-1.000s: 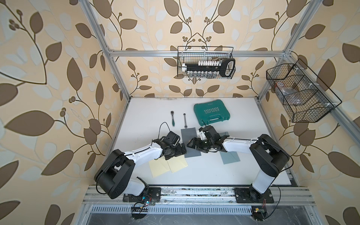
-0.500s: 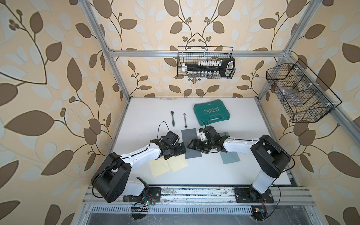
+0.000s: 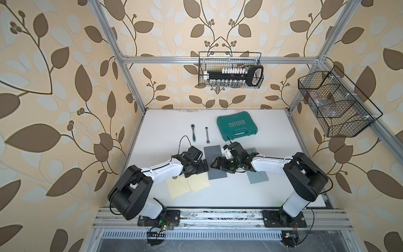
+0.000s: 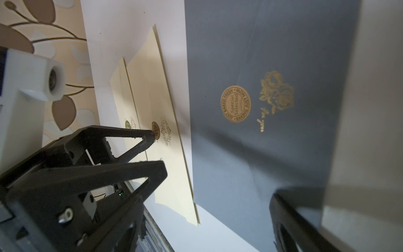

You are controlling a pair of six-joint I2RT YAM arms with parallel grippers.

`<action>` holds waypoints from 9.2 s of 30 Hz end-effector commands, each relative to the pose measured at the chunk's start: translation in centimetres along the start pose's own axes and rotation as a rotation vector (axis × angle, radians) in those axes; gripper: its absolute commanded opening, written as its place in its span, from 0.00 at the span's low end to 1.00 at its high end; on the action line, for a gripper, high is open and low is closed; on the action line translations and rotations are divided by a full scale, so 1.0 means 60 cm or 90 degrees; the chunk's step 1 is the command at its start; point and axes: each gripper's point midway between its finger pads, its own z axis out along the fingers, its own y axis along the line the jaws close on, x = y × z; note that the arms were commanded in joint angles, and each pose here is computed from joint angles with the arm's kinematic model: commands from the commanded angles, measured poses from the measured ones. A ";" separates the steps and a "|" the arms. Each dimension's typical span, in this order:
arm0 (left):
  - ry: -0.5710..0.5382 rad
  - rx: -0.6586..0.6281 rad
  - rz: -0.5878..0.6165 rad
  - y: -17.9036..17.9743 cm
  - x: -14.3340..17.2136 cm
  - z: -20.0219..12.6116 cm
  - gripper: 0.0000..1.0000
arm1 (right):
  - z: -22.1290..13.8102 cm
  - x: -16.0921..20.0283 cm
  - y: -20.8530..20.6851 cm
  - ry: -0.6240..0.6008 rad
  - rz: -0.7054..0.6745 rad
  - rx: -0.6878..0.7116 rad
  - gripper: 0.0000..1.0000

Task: Open the envelope
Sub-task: Move the envelope to the center of the board, then adjust the envelope at the center of the board, then pick up the envelope from the center of the board.

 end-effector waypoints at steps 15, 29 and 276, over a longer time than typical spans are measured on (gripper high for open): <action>-0.056 0.069 0.029 -0.064 -0.043 -0.076 0.99 | -0.148 -0.038 -0.108 -0.122 0.037 0.143 0.92; 0.094 0.180 0.270 -0.391 0.028 0.034 0.98 | -0.330 -0.104 -0.338 -0.252 0.305 0.117 0.82; -0.158 0.599 0.285 -0.343 -0.080 -0.425 0.52 | -0.356 -0.056 0.192 -0.227 -0.292 -0.351 0.00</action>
